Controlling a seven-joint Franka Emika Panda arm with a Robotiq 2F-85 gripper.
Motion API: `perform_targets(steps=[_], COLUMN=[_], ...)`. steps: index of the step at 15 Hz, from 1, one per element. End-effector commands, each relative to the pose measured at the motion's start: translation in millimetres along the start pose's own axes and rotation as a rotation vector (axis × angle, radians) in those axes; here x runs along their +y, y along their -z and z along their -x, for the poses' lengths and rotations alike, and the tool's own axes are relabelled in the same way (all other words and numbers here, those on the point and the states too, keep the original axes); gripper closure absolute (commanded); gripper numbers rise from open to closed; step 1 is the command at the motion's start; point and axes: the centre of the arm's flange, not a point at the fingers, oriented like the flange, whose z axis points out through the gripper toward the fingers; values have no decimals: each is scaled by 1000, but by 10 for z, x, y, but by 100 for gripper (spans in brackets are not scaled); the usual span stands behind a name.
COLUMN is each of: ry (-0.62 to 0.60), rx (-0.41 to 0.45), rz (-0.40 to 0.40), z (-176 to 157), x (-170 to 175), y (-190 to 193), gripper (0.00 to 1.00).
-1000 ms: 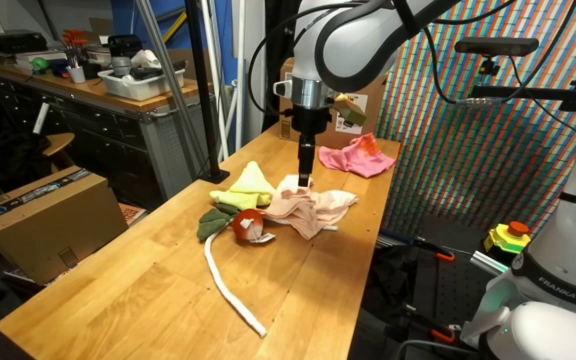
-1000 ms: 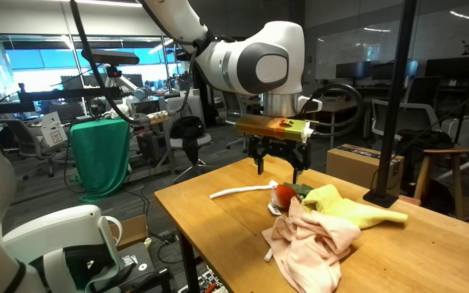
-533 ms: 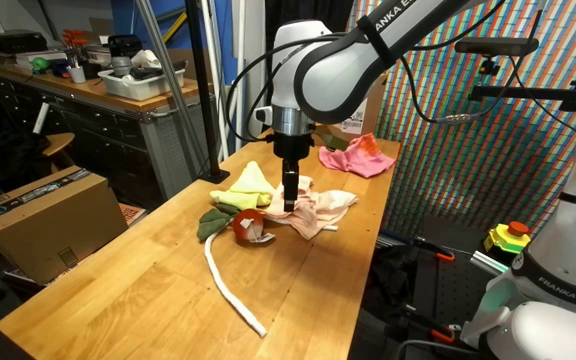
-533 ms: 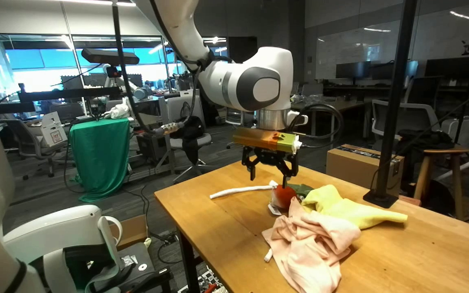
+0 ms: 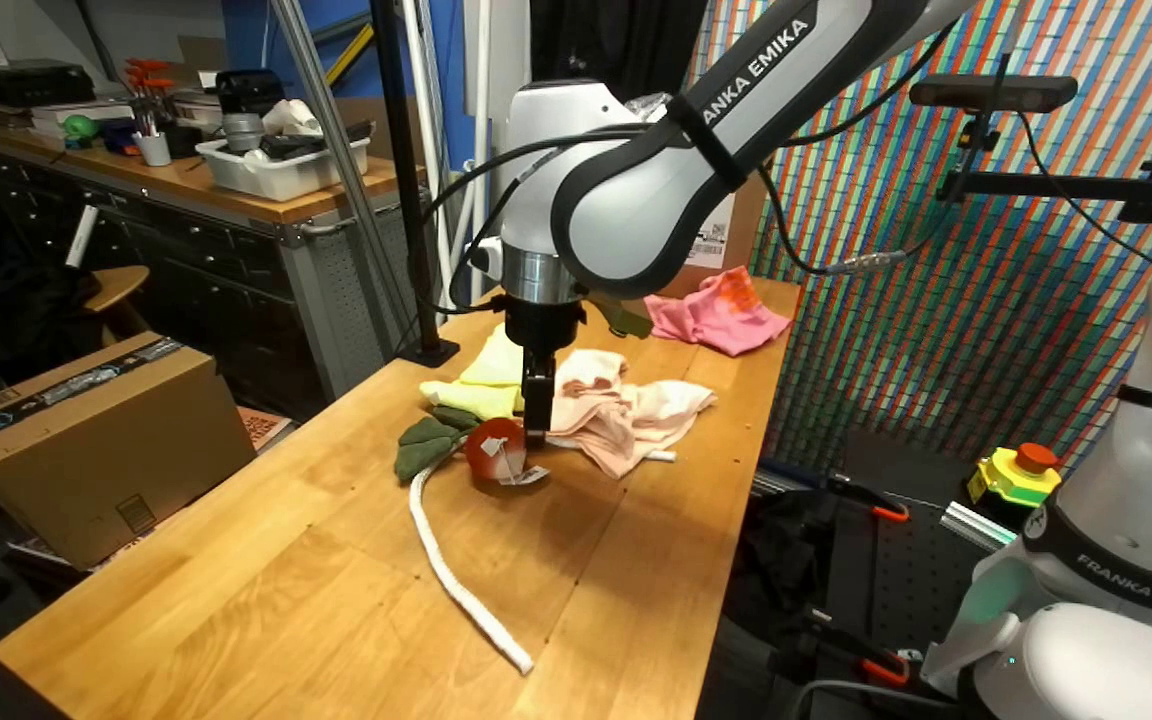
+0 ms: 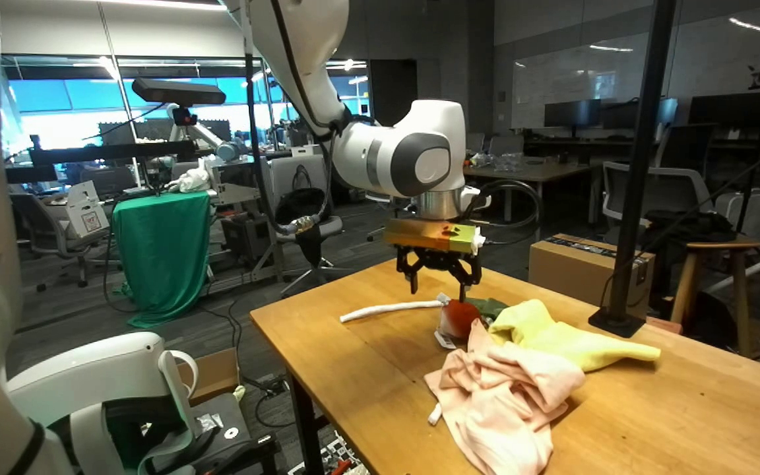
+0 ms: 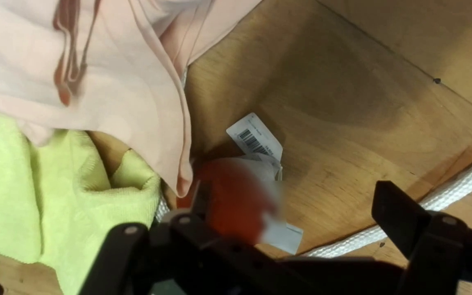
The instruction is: Spread the clothes and the objects across on the table
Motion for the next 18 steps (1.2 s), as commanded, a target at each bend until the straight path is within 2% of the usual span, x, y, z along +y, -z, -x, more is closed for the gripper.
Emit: perform_targets(steps=[1,9,13,18], ry=[-21,-55,-44,-25], rx=[19,-2,-6,0], rz=[18,35,72,155], z=[-219,-364,-410,-409], x=[-37,-122,-129,-143], y=[-116,-365,-434,-540], gripper=[0,0,0,0])
